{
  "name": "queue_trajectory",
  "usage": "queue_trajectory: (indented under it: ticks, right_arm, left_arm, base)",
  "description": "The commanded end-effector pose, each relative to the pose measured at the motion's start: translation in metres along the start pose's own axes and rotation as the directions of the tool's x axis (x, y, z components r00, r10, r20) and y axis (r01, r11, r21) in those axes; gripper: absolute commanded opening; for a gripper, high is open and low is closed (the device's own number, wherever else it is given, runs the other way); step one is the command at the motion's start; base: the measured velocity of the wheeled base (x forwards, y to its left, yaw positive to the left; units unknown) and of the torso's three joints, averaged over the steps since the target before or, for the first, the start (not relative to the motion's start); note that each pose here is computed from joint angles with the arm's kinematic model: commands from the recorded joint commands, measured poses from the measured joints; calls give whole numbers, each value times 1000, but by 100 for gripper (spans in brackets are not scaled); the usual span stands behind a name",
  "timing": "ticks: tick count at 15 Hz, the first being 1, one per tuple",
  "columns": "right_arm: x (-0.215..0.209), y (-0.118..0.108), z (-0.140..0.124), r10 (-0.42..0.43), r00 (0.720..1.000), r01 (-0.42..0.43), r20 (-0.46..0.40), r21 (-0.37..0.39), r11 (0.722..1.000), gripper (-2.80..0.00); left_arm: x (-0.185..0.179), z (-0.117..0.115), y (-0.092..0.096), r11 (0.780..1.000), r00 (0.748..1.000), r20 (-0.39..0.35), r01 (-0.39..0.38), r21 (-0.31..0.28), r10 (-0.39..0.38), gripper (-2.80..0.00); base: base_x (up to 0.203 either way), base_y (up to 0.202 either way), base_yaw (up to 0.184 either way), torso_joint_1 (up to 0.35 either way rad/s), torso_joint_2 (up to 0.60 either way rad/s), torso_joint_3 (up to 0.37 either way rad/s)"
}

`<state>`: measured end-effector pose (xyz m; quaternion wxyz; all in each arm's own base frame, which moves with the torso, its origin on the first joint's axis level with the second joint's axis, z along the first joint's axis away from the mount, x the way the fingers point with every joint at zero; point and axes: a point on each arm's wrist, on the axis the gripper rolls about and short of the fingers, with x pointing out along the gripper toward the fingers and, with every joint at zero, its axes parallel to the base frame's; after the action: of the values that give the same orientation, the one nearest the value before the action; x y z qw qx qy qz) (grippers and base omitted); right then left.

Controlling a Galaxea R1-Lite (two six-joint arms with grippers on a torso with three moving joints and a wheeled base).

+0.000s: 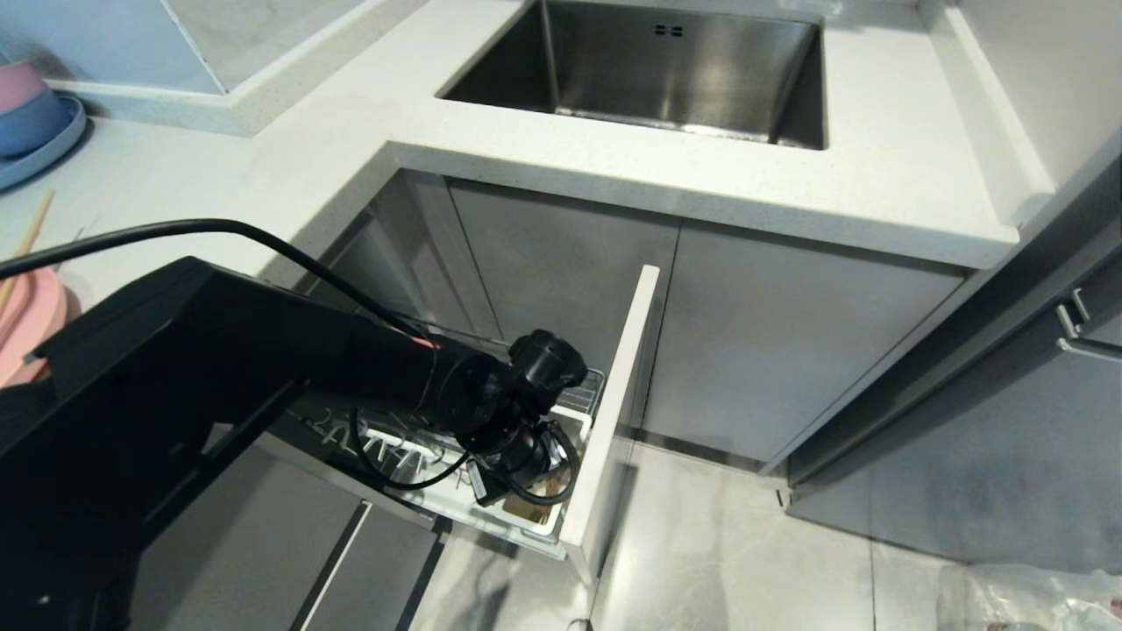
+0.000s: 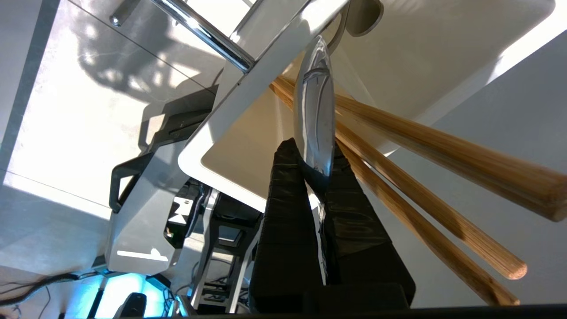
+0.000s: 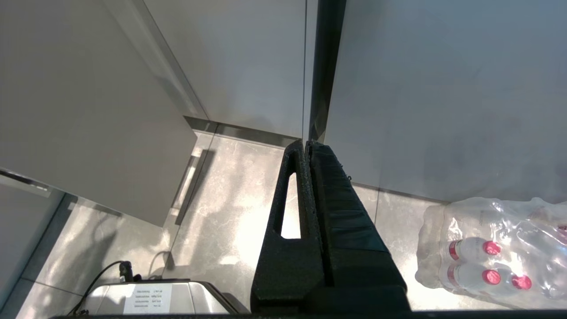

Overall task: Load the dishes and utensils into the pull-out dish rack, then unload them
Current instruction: Take the spoon out of the cupboard

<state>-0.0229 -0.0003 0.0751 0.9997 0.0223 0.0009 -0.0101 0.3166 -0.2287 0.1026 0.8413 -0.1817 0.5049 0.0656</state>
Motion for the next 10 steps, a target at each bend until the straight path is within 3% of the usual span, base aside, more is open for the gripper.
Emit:
queue_trajectory:
  ticks: [1,7,10]
  right_arm:
    - [0,0,0,0,1000,0,-2,1,1000,-280]
    - [0,0,0,-1,1000,1,-2,1,1000,-280]
    - [0,0,0,0,1000,0,-2,0,1000,-280]
  left_arm:
    - [0,0,0,1000,1000,0,-1,-5,1,-280]
    - [-32,4,-2,998,998,39,58,-8,-58,-280]
    - [-45,4,-2,999,997,68,48,-2,-48,-280]
  base:
    - [0,0,0,0,0,0]
    - [0,0,0,0,0,0]
    - [0,0,0,0,0,0]
